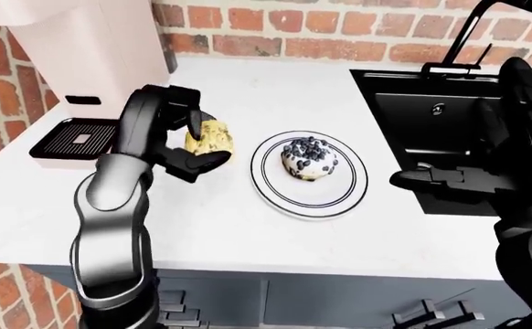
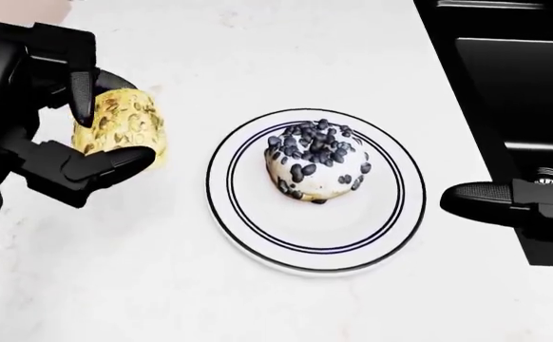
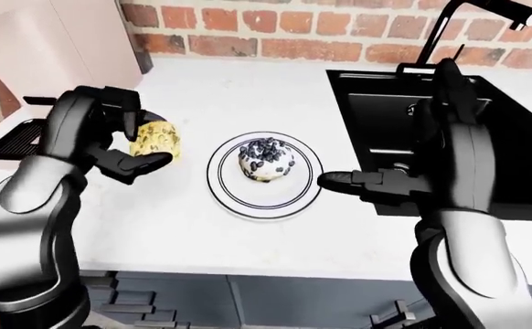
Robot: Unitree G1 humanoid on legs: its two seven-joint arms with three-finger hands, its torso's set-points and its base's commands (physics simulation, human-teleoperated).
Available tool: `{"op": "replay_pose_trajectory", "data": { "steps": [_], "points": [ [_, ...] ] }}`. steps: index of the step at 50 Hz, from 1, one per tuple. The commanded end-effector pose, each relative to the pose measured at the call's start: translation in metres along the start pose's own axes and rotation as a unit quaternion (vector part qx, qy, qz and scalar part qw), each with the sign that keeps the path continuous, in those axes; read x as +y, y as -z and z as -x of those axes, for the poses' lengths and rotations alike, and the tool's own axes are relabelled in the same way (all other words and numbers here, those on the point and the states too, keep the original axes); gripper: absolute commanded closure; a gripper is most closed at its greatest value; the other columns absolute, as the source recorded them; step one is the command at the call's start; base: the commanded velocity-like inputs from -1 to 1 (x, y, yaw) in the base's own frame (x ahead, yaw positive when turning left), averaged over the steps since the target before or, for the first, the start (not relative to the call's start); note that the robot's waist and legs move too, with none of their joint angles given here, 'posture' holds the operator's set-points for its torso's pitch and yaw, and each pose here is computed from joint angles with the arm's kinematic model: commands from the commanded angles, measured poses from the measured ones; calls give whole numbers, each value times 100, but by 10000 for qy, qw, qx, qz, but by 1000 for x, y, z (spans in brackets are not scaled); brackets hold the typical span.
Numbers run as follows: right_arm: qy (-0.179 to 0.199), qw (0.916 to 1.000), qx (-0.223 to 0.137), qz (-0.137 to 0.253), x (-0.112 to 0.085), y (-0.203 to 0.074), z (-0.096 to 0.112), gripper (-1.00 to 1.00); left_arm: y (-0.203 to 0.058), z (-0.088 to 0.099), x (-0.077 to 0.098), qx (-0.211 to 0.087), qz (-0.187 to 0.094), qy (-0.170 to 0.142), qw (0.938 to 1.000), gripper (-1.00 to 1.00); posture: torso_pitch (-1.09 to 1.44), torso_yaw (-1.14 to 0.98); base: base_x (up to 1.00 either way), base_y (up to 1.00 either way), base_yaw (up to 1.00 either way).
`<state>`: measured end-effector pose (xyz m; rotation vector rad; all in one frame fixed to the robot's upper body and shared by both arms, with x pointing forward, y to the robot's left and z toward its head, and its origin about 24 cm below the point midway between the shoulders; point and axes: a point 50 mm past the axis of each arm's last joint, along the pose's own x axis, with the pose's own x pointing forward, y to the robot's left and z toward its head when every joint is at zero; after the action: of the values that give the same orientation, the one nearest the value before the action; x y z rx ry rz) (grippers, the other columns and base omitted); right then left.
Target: Place the pastries on the plates.
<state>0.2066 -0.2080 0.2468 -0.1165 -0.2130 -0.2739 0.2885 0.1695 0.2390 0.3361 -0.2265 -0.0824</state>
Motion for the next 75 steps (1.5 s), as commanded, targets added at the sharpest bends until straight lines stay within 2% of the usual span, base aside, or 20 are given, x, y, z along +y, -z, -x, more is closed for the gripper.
{"op": "replay_pose_trajectory", "data": {
  "steps": [1, 7, 13, 20, 37, 40, 49, 55, 57, 64, 75],
  "points": [
    [77, 9994, -346, -13, -2, -10, 0, -100, -22, 3, 3, -501, 82, -71, 9987, 100, 5, 0, 0, 0, 0],
    [54, 9992, -386, 11, 2, -13, -4, -100, -44, 12, 8, -777, 429, -109, 9960, 100, 5, 0, 0, 0, 0],
    [-36, 9991, -399, -97, 5, -14, -3, -100, -47, 25, 11, -859, 523, -153, 9948, 100, 5, 0, 0, 0, 0],
    [-182, 9969, -727, -226, 15, -26, -7, -100, -56, 33, 12, -1001, 684, -156, 9925, 100, 5, 0, -22, 0, 0],
    [-242, 9966, -700, -349, 25, -17, -13, -100, -55, 37, 13, -1059, 658, -208, 9920, 100, 5, 0, -30, 0, 0],
    [-274, 9960, -702, -479, 28, -16, -14, -100, -56, 37, 12, -1056, 654, -197, 9921, 100, 5, 0, 0, 0, 0],
    [-308, 9959, -709, -474, 30, -14, -15, -100, -55, 36, 11, -1073, 647, -200, 9919, 100, 5, 0, 0, -30, 0],
    [-295, 9954, -763, -507, 31, -16, -16, -100, -55, 36, 8, -1099, 679, -161, 9915, 100, 5, 0, 0, -46, 0],
    [-255, 9944, -870, -545, 31, -21, -23, -100, -56, 35, 8, -1105, 677, -142, 9915, 100, 5, 0, 0, -47, 0],
    [-392, 9932, -999, -455, 40, -24, -31, -100, -58, 35, 9, -1163, 736, -221, 9902, 100, 5, 0, 0, -45, 0],
    [-477, 9929, -986, -461, 44, -19, -31, -100, -58, 37, 12, -1172, 704, -291, 9902, 100, 5, 0, 15, -46, 0]
  ]
}}
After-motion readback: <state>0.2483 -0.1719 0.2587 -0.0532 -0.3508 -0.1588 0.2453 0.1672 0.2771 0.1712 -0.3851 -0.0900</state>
